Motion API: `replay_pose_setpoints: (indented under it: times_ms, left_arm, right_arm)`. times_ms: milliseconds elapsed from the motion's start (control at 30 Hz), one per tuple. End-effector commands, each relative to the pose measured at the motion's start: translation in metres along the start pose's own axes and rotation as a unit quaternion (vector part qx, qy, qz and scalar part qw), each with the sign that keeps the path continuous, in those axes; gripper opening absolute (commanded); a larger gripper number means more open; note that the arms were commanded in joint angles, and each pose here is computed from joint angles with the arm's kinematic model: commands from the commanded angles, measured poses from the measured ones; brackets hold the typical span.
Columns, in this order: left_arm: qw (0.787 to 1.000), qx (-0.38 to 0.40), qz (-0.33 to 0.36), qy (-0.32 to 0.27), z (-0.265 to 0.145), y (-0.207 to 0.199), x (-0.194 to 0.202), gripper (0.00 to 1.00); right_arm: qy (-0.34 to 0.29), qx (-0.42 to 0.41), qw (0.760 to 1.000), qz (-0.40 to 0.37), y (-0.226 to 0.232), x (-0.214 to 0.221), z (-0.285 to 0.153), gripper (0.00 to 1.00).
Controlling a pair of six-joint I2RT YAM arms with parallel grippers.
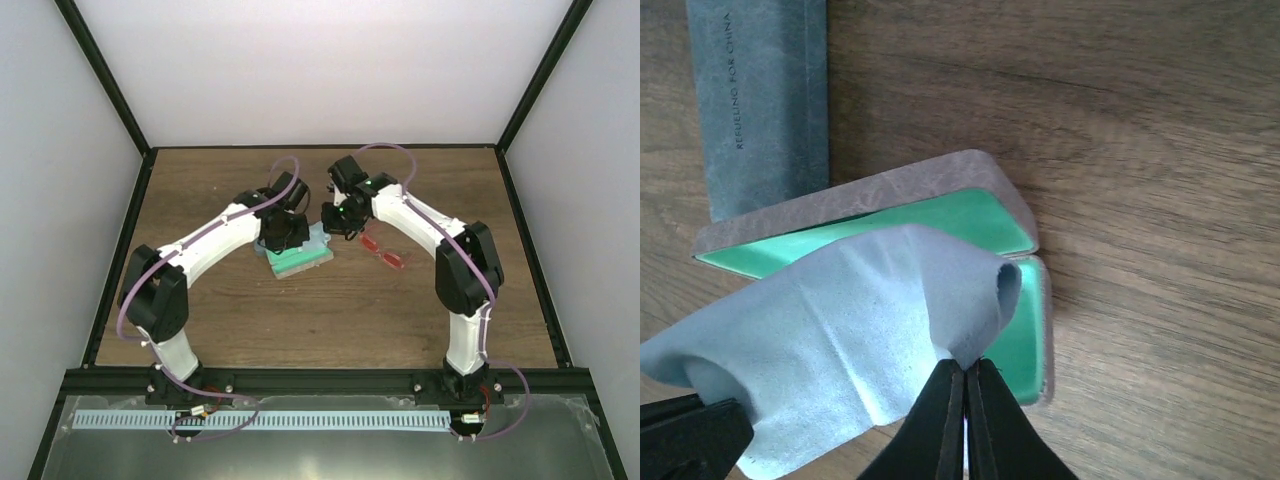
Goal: Organize the sunglasses
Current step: Place the glasses cleaning cloth in the sunglasses case.
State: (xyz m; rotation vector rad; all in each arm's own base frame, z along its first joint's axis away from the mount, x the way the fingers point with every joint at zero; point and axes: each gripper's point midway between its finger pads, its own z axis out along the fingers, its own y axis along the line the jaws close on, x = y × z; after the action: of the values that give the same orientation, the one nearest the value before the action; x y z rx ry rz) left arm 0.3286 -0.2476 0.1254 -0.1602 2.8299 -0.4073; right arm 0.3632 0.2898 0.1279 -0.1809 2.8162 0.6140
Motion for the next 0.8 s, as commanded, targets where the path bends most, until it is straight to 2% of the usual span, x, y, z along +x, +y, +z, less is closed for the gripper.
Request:
replay_pose_setpoints:
  times_ms: [0,367,767]
  left_arm:
    - [1.000,0.005,-0.002,-0.008,-0.013,0.007,-0.005,0.04]
    - [1.000,-0.004,-0.023,0.020,0.003,0.031,0.021,0.04]
    - [0.999,-0.004,-0.028,0.043,0.018,0.038,0.036,0.04]
  right_arm:
    - [0.019,-0.015,0.999,-0.030,0.019,0.002,0.003,0.01]
    - [0.061,-0.015,0.997,-0.033,0.012,0.025,0.028,0.01]
    - [0.091,-0.011,0.995,-0.031,0.000,0.046,0.042,0.01]
